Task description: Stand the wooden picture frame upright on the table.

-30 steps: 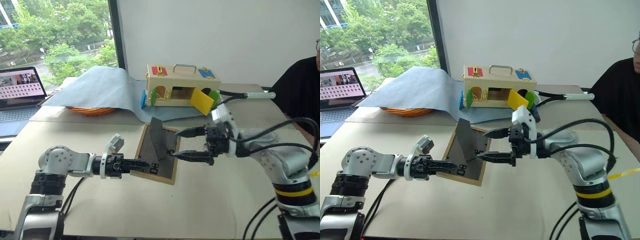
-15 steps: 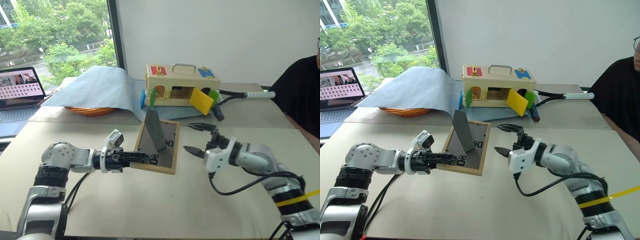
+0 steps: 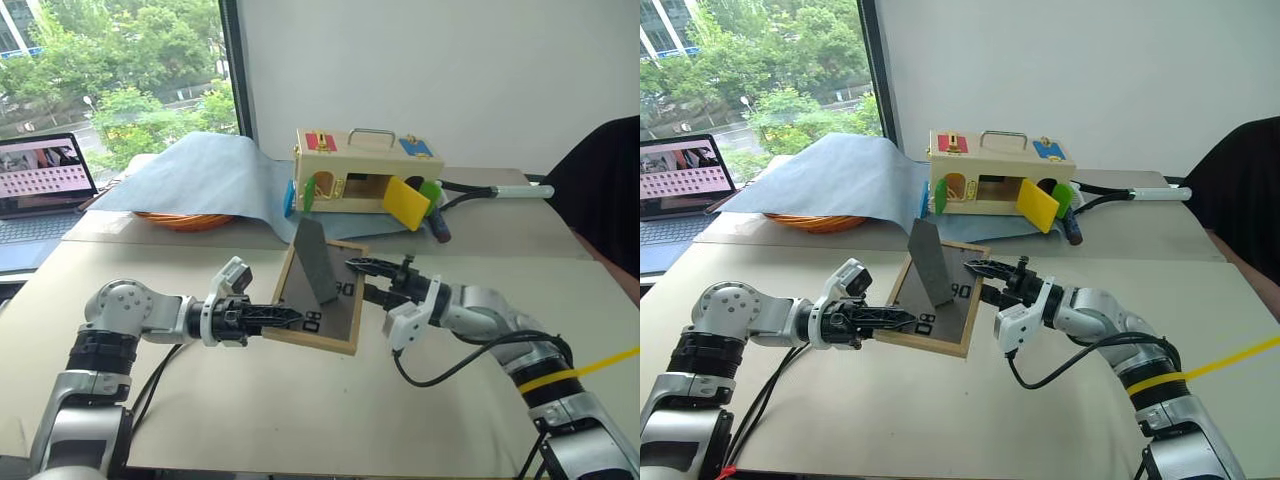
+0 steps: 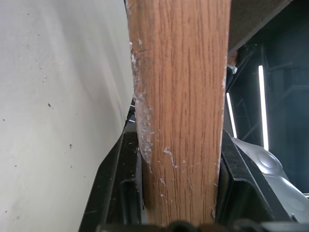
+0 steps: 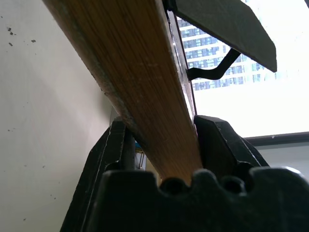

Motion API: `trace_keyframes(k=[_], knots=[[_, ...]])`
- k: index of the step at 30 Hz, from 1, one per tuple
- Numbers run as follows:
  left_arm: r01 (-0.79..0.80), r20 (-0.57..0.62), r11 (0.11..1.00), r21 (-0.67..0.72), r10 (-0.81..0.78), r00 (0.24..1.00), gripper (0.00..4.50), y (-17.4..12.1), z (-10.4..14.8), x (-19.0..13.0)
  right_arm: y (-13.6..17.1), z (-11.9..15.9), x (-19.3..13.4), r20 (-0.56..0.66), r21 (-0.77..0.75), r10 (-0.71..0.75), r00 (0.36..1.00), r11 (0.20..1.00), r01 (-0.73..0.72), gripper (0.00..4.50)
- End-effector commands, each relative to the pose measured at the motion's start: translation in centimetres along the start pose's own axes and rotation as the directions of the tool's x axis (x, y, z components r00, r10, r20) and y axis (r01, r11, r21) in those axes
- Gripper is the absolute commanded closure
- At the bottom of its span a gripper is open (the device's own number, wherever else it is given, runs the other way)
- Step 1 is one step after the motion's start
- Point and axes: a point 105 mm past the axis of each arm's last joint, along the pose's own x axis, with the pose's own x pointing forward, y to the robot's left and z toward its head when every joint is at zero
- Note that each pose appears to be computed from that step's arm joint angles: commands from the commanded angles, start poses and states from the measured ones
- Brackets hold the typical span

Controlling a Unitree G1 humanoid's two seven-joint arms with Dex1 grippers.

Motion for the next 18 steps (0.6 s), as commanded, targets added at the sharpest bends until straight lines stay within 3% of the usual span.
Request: trace_keyframes(k=[1, 2, 5, 9, 14, 16, 18], knots=[[-0.018, -0.004, 0.997, 0.073, 0.018, 1.0, 2.83, -0.9, 0.3, -0.2, -1.9, 0.1, 0.1, 0.019, 0.037, -0.112, 0.993, 0.993, 0.112, 2.83], [-0.022, 0.002, 0.995, 0.095, 0.022, 1.0, 2.33, -1.1, 0.3, -0.3, -2.0, 0.0, 0.1, 0.015, 0.047, -0.121, 0.993, 0.992, 0.12, 2.83], [-0.017, 0.052, 0.982, 0.188, 0.008, 0.999, 1.39, -2.0, 0.7, -1.0, -2.3, -0.3, 0.1, 0.008, 0.064, -0.134, 0.991, 0.989, 0.133, 3.22], [-0.085, 0.153, 0.94, 0.33, 0.035, 0.988, 0.04, -3.0, 1.4, -2.9, -2.7, -0.8, 0.1, -0.008, 0.114, -0.145, 0.989, 0.983, 0.145, 3.24], [-0.303, 0.359, 0.79, 0.533, 0.112, 0.926, 0.0, -4.3, 2.9, -6.9, -3.3, -2.0, -0.1, -0.055, 0.239, -0.147, 0.988, 0.958, 0.156, 3.25], [-0.301, 0.405, 0.75, 0.589, 0.049, 0.913, 0.0, -5.8, 2.7, -8.5, -3.2, -3.2, -0.3, -0.099, 0.423, -0.138, 0.985, 0.89, 0.168, 3.25], [-0.36, 0.429, 0.691, 0.627, 0.08, 0.9, 0.0, -5.7, 2.3, -9.2, -2.5, -3.8, -0.2, -0.103, 0.735, -0.094, 0.99, 0.664, 0.14, 3.25]])
